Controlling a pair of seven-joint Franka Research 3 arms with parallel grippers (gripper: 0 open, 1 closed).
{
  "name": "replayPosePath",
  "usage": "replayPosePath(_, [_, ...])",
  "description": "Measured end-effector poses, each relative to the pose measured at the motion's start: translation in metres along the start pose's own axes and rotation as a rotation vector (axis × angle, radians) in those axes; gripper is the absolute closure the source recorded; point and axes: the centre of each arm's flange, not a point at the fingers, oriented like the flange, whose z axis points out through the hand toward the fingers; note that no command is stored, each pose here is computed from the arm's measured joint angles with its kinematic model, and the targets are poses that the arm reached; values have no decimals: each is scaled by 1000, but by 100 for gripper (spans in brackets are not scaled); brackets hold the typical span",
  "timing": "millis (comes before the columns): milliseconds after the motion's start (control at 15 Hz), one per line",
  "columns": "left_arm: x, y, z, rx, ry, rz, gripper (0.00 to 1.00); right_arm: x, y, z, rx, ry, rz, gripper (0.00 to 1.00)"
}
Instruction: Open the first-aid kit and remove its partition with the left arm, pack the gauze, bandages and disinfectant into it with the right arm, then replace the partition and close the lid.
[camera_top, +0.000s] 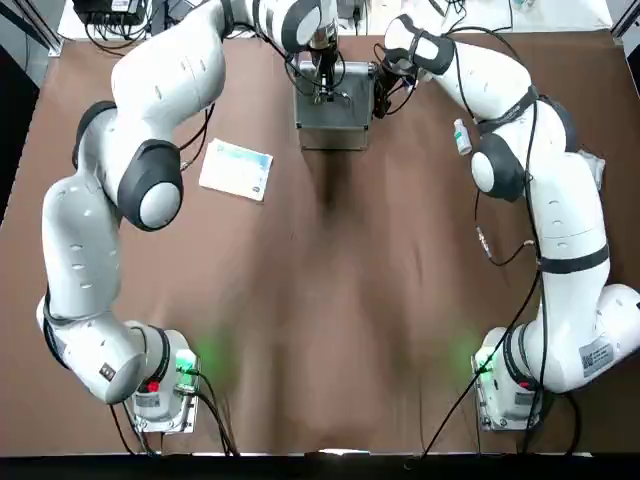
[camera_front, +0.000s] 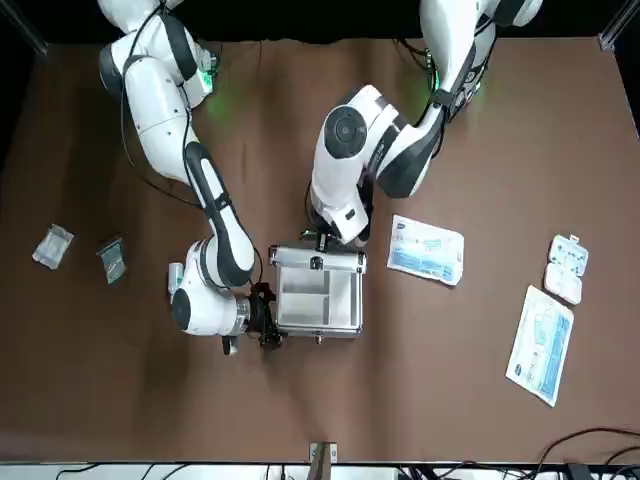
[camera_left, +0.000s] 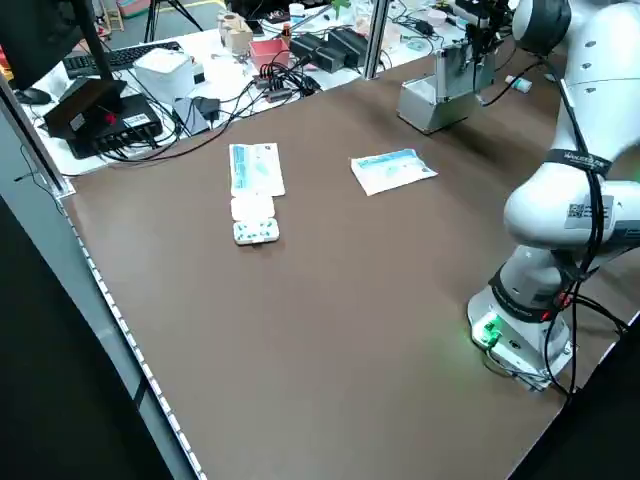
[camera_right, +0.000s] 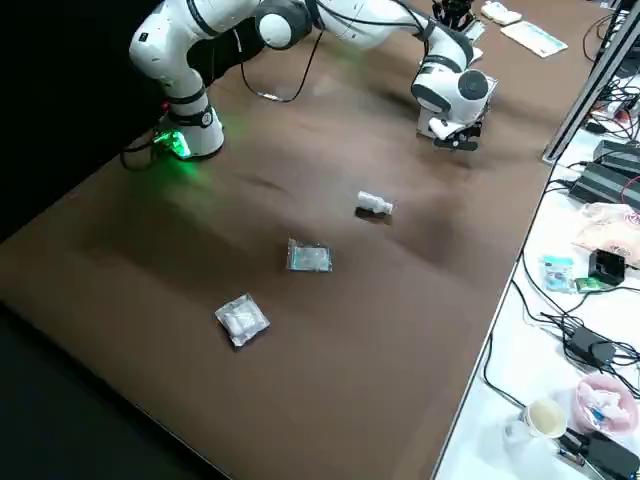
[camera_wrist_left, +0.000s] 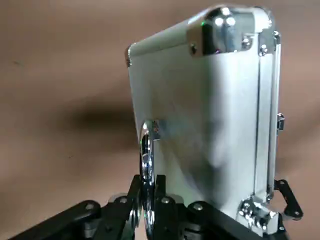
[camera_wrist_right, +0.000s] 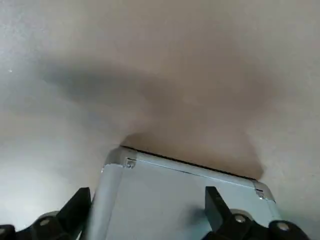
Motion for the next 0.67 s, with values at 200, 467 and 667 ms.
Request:
replayPosePath(200, [-1, -8, 1, 7, 6, -8, 87, 0, 0, 0, -1, -1, 0, 1])
replayPosePath(467, [-3, -11, 1, 7, 9, -9, 87, 0, 0, 0, -2, -1, 0, 1])
replayPosePath(667, [-6, -19, -2, 26, 13, 11, 82, 0, 0, 1, -3, -1, 1, 1])
